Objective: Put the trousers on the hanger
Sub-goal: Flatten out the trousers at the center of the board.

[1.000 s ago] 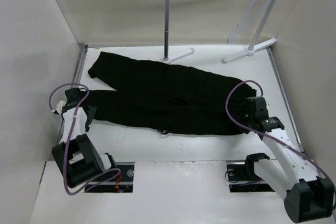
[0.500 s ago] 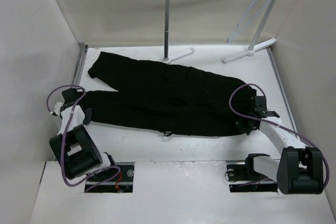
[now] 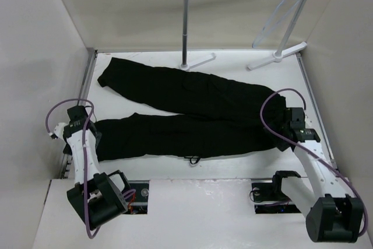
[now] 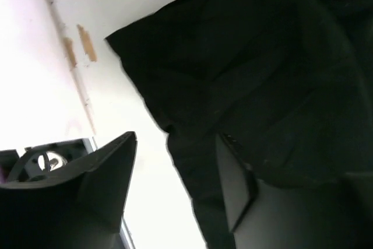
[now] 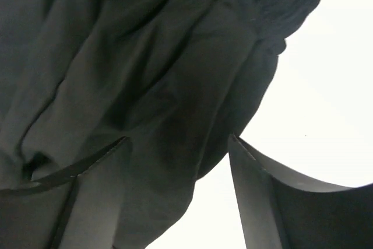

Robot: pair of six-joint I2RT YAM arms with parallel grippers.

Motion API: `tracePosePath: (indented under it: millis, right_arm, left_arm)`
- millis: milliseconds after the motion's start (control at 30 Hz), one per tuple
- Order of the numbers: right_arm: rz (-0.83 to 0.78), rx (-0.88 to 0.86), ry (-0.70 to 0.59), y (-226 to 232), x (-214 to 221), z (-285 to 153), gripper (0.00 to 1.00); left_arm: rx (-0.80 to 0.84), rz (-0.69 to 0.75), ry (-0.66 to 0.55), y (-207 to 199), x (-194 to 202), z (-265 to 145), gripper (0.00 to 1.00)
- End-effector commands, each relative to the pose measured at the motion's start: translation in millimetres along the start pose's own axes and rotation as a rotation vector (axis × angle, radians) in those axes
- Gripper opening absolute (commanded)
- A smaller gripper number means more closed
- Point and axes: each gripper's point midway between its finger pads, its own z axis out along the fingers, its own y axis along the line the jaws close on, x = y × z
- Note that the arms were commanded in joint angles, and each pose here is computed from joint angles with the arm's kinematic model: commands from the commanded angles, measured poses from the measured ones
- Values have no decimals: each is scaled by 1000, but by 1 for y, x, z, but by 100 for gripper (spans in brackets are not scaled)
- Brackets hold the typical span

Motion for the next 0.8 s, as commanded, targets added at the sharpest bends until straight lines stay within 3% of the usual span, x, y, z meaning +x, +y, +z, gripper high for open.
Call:
tracePosePath:
  millis: [0, 233, 267, 367, 433, 567, 767]
  right_arm:
    - [-39, -70, -89, 18, -20, -22, 75]
    - [-137, -227, -131, 52, -17, -54, 71]
    - [-155, -261, -127, 59, -14, -55, 66]
    - [-199, -338, -103, 70, -3, -60, 21]
    - [-221, -391, -71, 77, 6, -64, 10]
    - [-284, -466, -2, 88, 26, -68, 14]
    - [-329, -448, 70, 89, 51, -58, 20]
  left_arm:
    - [35, 5, -65, 0, -23, -25, 58]
    - [310, -61, -116, -101, -64, -58, 55]
    - [342, -48, -124, -122, -69, -60, 55]
    - [392, -31, -93, -178, -77, -50, 53]
    - [441, -50, -60, -215, -81, -41, 54]
    - [532, -122, 8, -276, -89, -27, 58]
    - [641, -198, 69, -348, -100, -10, 61]
